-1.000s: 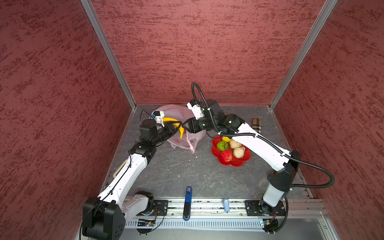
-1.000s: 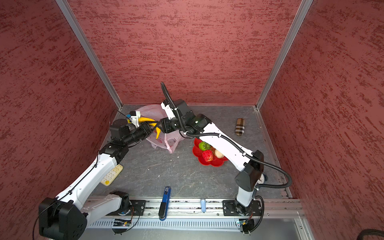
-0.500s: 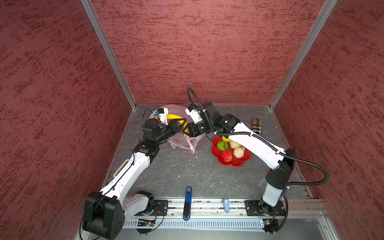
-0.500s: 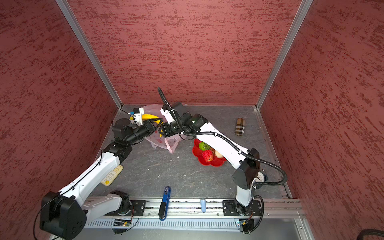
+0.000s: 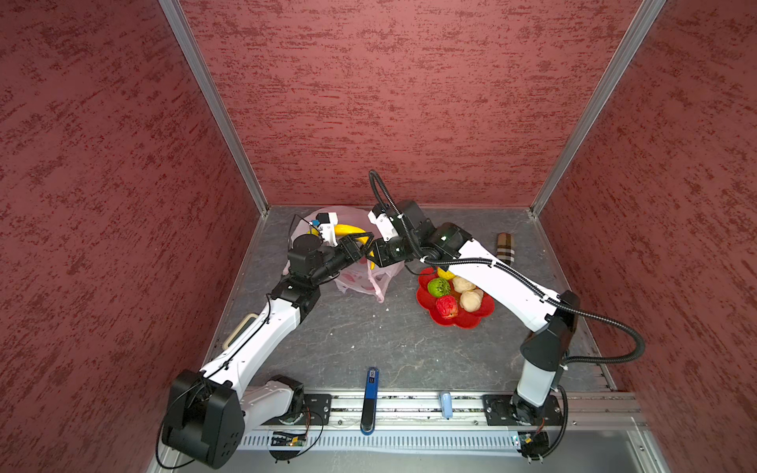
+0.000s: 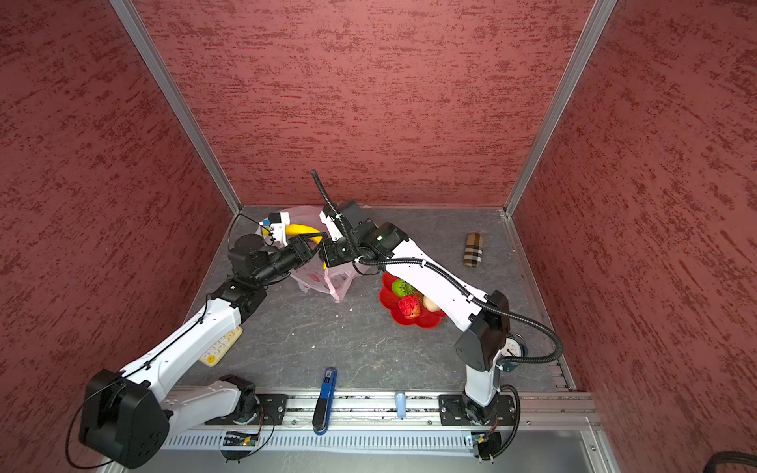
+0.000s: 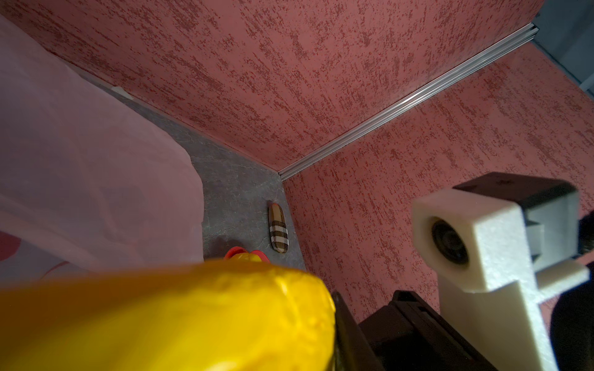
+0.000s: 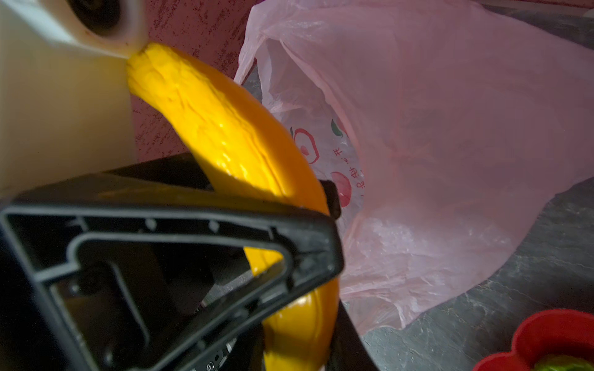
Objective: Take fruits out of the plastic bag
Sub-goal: Pick up the fruit from the plastic bag, then place the fruit on the plate.
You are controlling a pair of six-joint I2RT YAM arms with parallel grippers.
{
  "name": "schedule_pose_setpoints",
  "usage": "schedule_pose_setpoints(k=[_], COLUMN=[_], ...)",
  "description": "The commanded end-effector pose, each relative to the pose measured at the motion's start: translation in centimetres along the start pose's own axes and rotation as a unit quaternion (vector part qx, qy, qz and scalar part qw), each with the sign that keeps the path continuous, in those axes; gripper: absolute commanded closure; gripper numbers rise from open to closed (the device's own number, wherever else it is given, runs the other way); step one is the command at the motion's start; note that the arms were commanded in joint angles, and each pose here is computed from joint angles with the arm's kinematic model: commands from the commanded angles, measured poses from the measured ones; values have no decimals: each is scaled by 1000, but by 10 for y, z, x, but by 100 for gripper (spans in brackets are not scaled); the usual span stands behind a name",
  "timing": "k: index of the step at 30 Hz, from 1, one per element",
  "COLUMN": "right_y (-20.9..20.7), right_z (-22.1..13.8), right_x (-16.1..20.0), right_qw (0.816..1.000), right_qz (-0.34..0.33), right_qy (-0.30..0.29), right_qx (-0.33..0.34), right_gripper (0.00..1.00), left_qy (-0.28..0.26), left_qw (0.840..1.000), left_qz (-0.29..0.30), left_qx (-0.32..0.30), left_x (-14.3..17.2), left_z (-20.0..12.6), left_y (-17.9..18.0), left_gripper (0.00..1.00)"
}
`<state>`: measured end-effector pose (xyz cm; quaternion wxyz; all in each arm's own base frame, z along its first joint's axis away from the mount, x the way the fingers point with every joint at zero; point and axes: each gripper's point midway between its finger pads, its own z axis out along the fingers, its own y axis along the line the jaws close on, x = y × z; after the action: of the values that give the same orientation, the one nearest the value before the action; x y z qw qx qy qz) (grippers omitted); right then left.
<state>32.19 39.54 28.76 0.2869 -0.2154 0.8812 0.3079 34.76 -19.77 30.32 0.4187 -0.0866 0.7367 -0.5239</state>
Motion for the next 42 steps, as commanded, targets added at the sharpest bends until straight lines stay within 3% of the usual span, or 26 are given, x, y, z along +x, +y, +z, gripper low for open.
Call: schedule_pose_setpoints(k=[1,7,11,18,26,36,42], right_y=[-12,-39,-70,-134,-209,-243,-246], right_z=[-6,-11,-21,-56,-71,-68,-69], right_x=[-5,7,22,69,172,219,226], right_qw=[999,995,989,969,939,919,916], right_qz=[10,69,115,187,256,297,305], right_qy=[-27,-44,-56,-66,-11,20,18], right_qx=[24,50,79,149,231,259,260], right_gripper=[94,97,98,98,97,94,73], left_qy=[13,-10,-14,-16,-42,-59,-57], left_qw=[1000,1000,999,999,998,996,996], left_qz=[8,18,30,34,40,37,36], left_qx=[23,19,12,-8,-38,-56,-59], left_x=[8,-3,-7,-3,-12,-17,-18], left_z=[2,-2,-8,-20,-50,-67,-64], left_y=[-9,-11,-12,-3,7,13,16], left_gripper=[57,22,12,9,9,8,8])
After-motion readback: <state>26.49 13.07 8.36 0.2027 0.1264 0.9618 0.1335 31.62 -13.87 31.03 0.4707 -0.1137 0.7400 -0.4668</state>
